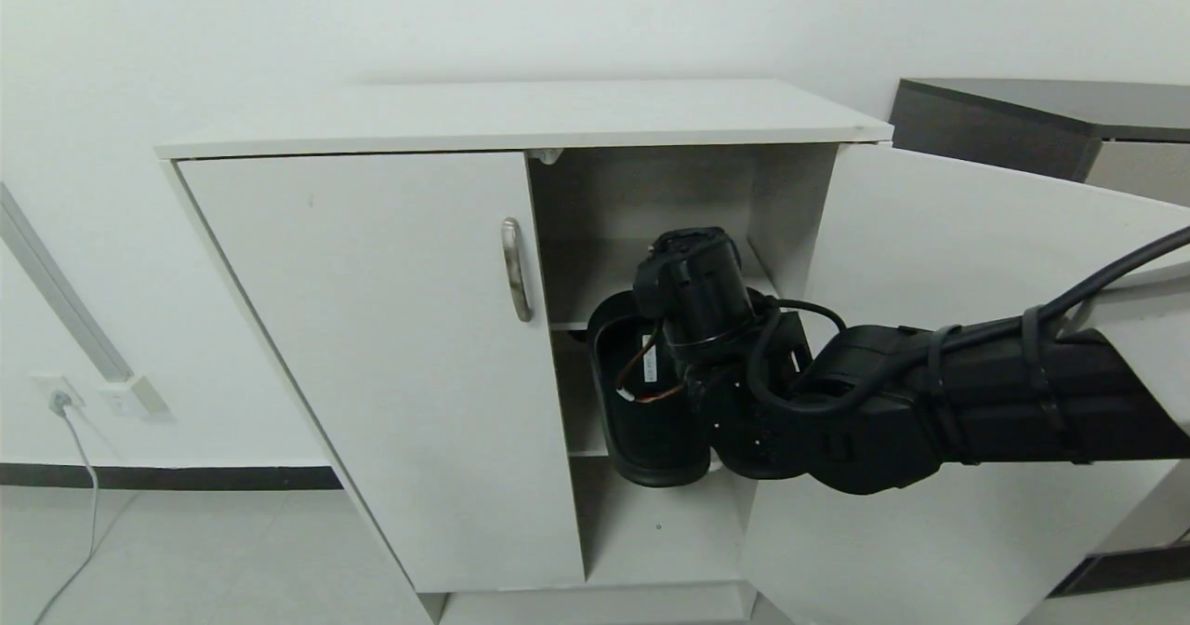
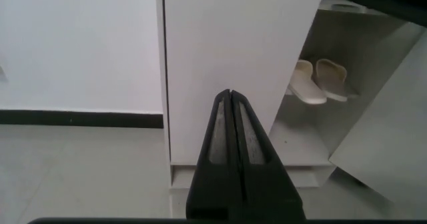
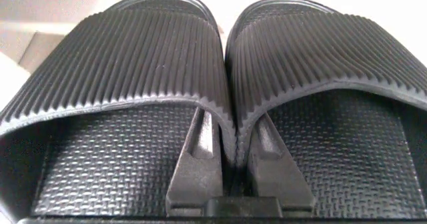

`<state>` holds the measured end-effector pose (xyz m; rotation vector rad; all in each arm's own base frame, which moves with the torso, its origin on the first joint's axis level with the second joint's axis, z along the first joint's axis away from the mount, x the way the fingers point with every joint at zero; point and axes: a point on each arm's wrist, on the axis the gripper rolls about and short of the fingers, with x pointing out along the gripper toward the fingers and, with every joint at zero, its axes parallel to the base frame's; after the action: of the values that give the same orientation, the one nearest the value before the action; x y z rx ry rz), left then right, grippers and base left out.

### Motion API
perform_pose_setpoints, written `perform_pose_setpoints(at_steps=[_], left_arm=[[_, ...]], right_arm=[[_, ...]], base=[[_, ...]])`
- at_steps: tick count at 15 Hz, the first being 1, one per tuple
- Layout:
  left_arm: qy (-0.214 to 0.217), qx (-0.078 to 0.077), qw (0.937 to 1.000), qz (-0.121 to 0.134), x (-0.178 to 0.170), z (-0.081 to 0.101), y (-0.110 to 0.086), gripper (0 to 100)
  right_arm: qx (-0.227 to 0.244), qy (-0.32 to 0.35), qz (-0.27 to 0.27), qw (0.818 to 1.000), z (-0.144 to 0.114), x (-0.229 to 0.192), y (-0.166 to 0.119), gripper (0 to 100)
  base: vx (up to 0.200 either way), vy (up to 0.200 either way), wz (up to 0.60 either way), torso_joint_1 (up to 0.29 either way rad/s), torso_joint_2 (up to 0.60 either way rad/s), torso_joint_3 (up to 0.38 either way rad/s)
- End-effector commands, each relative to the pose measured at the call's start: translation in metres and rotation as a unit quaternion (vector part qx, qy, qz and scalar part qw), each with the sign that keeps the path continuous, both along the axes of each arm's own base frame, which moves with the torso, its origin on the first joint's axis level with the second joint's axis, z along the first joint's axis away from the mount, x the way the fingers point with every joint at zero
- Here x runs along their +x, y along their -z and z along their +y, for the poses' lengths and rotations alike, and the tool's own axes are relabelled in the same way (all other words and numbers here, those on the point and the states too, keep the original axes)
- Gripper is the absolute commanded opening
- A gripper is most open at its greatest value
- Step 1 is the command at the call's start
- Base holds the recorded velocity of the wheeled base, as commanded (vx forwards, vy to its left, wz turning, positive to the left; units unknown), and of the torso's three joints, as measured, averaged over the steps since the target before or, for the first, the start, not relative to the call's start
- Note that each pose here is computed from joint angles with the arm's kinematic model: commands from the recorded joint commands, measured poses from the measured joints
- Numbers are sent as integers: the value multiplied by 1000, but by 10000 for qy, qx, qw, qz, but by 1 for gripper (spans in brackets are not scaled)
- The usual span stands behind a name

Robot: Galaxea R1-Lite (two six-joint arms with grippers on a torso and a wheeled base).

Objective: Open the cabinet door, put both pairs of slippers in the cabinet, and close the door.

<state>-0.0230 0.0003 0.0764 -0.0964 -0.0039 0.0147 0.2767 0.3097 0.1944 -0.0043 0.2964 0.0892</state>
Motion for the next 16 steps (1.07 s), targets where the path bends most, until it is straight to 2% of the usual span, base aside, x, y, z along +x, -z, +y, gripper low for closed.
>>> perform_pose_setpoints(at_steps=[1, 6, 16], left_arm=[[-2, -1, 10000, 1, 0, 0, 0, 0], [-2, -9, 10000, 0, 0, 0, 0, 0], [-10, -17, 10000, 0, 0, 0, 0, 0]], right_arm=[[-4, 26, 5, 10000, -2, 2, 0, 0], [16, 108, 2, 9999, -5, 7, 1, 0], [20, 288, -210, 9994, 12, 58, 8, 0]], base=[[200, 0, 0, 2, 7, 2], [200, 0, 0, 4, 0, 2], [0, 0, 0, 0, 0, 0]])
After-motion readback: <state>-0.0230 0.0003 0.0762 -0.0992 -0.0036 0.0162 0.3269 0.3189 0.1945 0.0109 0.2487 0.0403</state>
